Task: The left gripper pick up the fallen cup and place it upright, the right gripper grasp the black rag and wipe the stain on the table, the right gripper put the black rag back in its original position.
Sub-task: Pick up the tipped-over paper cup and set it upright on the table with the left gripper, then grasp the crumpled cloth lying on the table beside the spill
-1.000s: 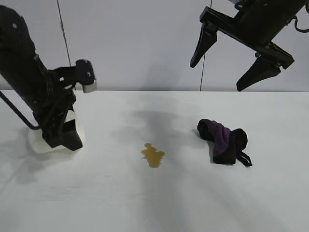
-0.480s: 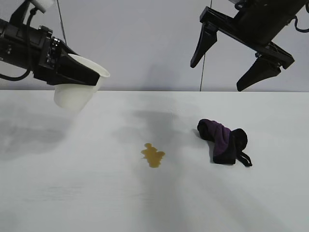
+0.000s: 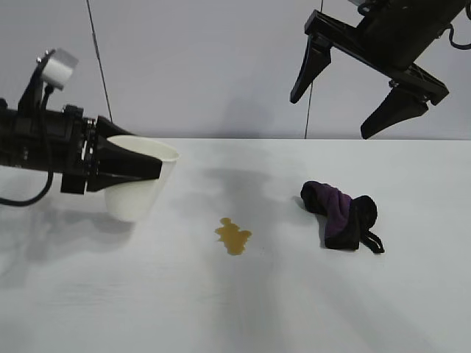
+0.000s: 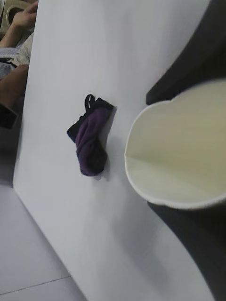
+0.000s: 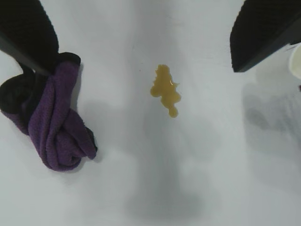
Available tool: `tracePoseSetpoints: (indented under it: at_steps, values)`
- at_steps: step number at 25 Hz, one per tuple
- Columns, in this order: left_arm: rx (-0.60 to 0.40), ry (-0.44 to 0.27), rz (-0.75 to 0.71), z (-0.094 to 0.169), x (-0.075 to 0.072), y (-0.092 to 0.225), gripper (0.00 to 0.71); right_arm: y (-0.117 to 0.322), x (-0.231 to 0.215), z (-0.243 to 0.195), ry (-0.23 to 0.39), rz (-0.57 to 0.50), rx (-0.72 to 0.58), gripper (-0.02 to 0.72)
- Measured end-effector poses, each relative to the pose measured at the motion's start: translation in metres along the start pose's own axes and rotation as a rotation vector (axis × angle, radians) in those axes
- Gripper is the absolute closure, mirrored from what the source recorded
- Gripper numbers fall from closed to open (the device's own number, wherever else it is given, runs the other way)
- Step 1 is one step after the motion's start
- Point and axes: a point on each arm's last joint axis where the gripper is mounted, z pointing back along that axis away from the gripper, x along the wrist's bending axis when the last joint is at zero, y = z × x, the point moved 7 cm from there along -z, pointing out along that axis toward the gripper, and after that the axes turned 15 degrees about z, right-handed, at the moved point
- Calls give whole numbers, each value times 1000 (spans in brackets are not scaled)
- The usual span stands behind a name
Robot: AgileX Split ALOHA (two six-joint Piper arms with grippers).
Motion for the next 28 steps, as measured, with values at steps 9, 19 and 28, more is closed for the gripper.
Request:
tracePoseSetpoints:
  at_steps: [9, 19, 28]
  values:
    - [18, 8, -16, -6, 4, 22, 254, 0, 0, 0, 0, 1, 2, 21]
    - [6, -1, 44, -3, 3, 9, 21, 1, -1, 0, 6, 6, 4, 21]
    - [152, -413, 354, 34, 2, -67, 18, 1, -2, 0, 11, 11, 6, 21]
